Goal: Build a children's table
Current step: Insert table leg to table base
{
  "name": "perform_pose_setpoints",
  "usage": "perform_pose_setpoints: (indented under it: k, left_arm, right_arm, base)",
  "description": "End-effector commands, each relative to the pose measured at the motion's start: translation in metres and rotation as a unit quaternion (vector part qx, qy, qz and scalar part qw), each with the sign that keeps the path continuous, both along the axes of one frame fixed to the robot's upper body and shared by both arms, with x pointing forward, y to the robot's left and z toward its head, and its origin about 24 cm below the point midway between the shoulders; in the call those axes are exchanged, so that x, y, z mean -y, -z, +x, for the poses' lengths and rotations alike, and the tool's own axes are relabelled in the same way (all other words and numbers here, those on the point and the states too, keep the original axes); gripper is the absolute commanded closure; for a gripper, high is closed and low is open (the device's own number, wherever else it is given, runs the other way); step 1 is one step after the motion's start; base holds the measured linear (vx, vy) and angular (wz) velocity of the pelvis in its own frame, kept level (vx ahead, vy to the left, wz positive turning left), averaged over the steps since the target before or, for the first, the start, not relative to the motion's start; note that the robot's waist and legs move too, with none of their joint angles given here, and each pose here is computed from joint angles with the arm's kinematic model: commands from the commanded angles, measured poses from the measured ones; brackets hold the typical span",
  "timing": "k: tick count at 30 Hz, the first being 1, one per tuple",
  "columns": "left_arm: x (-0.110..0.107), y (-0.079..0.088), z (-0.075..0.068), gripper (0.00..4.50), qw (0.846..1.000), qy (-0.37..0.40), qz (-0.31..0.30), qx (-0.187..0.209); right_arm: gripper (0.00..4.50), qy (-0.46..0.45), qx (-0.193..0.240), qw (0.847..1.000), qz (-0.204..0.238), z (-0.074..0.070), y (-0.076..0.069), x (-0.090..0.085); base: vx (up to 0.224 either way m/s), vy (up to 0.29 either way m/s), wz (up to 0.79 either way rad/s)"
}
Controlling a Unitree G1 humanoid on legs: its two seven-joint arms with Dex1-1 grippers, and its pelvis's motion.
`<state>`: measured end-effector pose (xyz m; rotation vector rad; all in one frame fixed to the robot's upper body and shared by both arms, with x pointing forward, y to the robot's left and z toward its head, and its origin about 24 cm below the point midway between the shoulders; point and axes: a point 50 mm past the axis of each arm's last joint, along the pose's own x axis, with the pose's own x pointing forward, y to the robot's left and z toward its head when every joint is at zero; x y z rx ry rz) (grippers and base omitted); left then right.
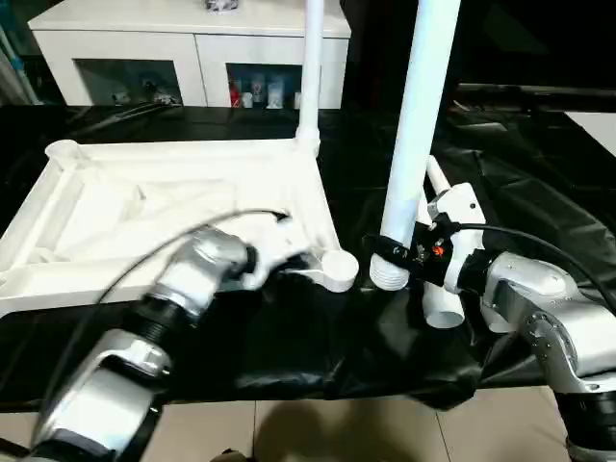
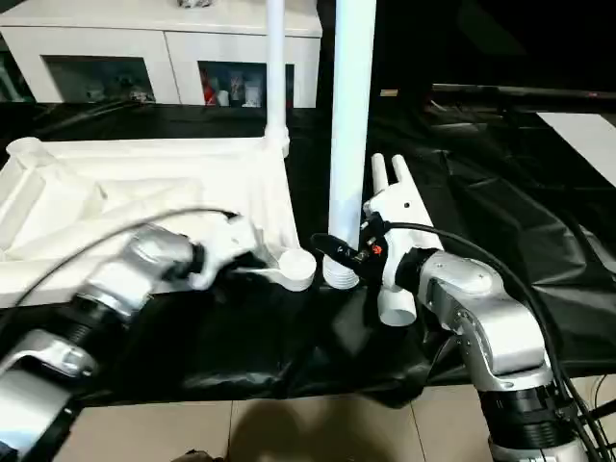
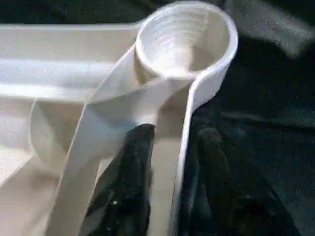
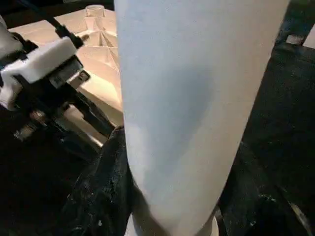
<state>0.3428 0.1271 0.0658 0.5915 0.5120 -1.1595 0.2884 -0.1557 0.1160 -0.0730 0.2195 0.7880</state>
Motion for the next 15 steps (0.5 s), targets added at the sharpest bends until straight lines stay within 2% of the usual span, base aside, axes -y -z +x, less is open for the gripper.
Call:
perform_pose_setpoints:
  k: [1, 3, 15]
  left_arm:
    - [-0.0010, -0.0074, 0.0052, 2.89, 1.000, 0.009, 0.008, 0.017]
    - [-0.0010, -0.0082, 0.0075, 2.89, 1.000, 0.005, 0.004, 0.024]
    - [-0.0012, -0.0022, 0.0105, 2.89, 1.000, 0.020, 0.006, -0.003]
  right_arm:
    - [2.64, -0.008, 0.017, 1.000, 0.001, 0.0023, -0.0063, -0.0035]
    - [2.64, -0.008, 0.017, 1.000, 0.001, 0.0023, -0.0062, -0.0037]
    - [2.64, -0.007, 0.018, 1.000, -0.004, -0.0005, -0.0051, -0.0016]
  base:
    - [0.000, 0.000, 0.00]
    - [0.000, 0.000, 0.00]
    - [0.000, 0.000, 0.00]
